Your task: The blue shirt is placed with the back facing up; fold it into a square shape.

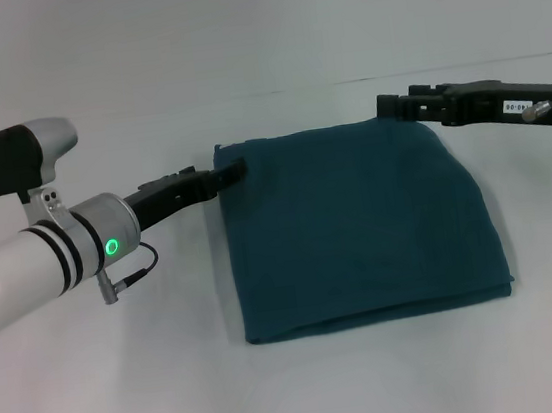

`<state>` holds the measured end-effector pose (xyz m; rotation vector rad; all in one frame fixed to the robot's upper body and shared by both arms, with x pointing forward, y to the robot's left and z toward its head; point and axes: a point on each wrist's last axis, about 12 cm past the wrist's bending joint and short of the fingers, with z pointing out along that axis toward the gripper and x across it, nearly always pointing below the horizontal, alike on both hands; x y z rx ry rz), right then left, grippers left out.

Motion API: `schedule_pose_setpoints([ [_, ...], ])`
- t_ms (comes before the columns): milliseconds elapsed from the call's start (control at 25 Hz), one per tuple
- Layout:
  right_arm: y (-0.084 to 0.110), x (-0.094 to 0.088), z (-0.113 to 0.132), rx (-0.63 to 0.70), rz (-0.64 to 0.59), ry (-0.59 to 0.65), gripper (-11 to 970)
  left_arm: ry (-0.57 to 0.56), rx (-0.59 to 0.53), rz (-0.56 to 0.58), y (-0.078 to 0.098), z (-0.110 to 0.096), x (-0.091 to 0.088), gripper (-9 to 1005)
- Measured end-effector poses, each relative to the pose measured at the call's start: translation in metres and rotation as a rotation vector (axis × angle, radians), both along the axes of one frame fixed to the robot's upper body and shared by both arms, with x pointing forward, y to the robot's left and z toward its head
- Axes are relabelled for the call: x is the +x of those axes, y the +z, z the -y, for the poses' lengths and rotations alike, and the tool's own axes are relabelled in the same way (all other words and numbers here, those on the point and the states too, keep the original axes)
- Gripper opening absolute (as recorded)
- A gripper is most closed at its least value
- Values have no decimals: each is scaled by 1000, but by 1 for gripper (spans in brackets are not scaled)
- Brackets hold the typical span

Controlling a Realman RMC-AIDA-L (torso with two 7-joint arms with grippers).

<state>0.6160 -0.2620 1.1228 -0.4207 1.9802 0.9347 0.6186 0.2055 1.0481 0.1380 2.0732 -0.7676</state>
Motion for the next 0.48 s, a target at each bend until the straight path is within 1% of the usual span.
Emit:
schedule_pose_setpoints([
  [240,-2,-1,-1,2,1,2,786,5,44,5,-1,4,4,873],
  [480,-4,-2,-3,-2,4,-3,778,-21,80,9,-3,13,4,865],
])
